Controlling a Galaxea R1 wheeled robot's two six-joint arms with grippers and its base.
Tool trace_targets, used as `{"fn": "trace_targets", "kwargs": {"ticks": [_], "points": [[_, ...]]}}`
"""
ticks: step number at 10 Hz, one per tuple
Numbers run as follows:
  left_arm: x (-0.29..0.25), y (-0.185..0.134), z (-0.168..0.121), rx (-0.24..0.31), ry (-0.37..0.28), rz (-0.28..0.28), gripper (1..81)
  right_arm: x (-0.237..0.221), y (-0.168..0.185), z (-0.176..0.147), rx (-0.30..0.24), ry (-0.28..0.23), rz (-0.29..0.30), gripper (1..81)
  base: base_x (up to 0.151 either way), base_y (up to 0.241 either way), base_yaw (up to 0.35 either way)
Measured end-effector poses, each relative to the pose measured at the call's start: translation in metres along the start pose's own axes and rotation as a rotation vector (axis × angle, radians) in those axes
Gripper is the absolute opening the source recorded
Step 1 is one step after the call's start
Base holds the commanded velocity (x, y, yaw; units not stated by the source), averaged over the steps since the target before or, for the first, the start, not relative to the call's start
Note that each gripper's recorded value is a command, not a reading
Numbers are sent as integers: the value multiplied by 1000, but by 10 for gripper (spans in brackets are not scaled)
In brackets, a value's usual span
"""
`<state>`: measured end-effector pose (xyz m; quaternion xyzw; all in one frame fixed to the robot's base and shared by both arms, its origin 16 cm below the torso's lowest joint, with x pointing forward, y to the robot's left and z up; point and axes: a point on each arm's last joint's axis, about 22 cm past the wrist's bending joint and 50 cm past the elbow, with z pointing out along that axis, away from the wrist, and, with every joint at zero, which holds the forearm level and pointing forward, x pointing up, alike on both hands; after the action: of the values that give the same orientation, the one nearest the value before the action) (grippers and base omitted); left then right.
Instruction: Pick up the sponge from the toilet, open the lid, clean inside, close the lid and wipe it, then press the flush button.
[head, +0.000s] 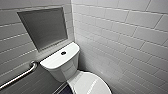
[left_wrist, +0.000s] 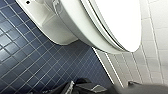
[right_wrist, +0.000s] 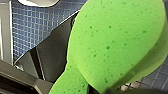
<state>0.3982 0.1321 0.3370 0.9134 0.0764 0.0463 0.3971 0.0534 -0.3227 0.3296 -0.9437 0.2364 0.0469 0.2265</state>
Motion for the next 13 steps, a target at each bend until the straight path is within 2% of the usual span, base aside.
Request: {"fn": "trace_targets", "kwargs": {"ticks": [3,5,7,9,12,13], "points": [[-6,0,18,-7,-39,-42,811,-14,5,-1,-20,-39,24,10,0,0,0],[0,11,28,-25,-43,-45,811,-15,4,0,-21,-44,30,10,0,0,0],[6,31,48,-56,-69,-16,811,-23,9,-5,-26,-18,64,10,0,0,0],[13,66,76,-106,-105,25,811,-44,16,-13,-35,5,114,10,0,0,0],[17,71,80,-109,-113,1,811,-48,9,-8,-21,11,126,10,0,0,0],[17,73,82,-112,-113,-33,811,-47,9,-8,-20,12,126,10,0,0,0]]}}
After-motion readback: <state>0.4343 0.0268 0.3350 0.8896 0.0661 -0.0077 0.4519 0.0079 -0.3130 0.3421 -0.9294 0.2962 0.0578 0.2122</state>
